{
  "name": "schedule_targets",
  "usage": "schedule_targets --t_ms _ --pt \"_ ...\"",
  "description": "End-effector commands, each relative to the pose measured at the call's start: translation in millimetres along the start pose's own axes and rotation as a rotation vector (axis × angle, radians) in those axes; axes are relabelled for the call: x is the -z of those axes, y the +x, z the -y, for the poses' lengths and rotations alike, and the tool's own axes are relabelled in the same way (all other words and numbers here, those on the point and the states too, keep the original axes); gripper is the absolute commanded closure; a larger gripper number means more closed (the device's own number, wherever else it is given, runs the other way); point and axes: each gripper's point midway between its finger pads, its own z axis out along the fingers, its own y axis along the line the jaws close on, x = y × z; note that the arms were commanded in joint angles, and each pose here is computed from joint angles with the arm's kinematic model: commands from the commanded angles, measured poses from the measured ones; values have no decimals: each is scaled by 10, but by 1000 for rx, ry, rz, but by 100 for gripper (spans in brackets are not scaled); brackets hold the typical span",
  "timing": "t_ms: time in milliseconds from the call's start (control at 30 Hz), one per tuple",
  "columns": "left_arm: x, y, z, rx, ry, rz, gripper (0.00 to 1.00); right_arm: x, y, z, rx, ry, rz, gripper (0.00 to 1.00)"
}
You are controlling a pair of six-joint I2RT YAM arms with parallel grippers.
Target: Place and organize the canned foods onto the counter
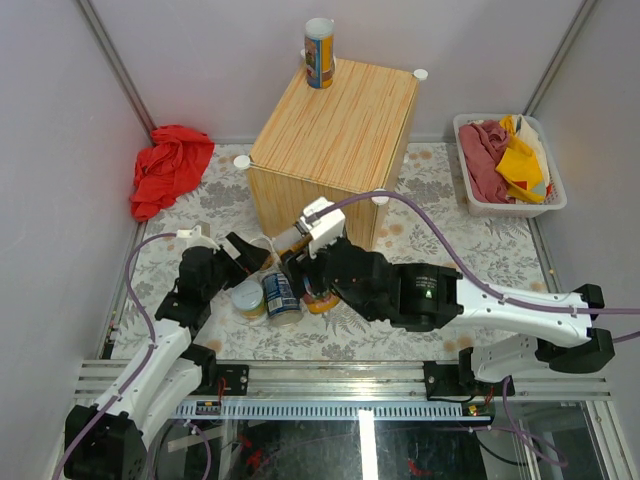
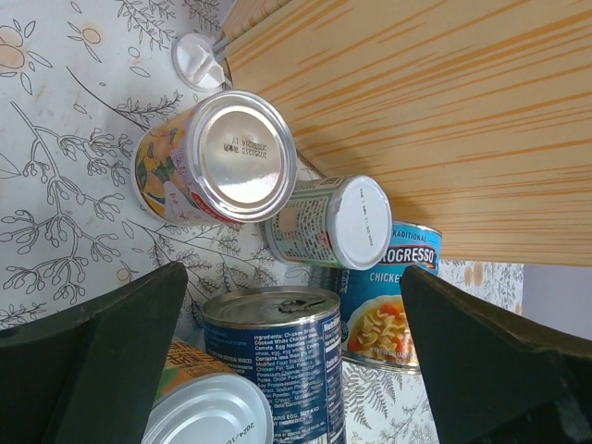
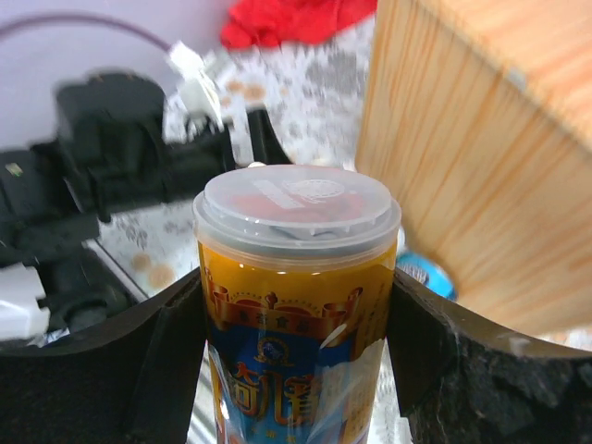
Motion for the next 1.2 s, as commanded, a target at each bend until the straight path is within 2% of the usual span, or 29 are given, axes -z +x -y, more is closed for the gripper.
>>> schedule_targets --t_ms 0,67,267,667,1033,1167 --pt "-8 -215 199 -5 50 69 0 155 -1307 21 14 -1 318 100" --pt "-14 -220 202 -1 49 71 0 109 -1596 116 20 -5 373 100" --pt "-36 -225 185 10 39 73 0 -181 -2197 785 13 86 499 100" --pt "-95 -272 150 -20 16 87 0 -501 -2952 2178 6 314 728 100" --pt "-206 -275 113 -50 4 79 0 -1155 -3106 3108 79 503 823 100" --pt "-253 -277 144 -61 21 74 0 -1332 -3160 3304 131 559 866 100"
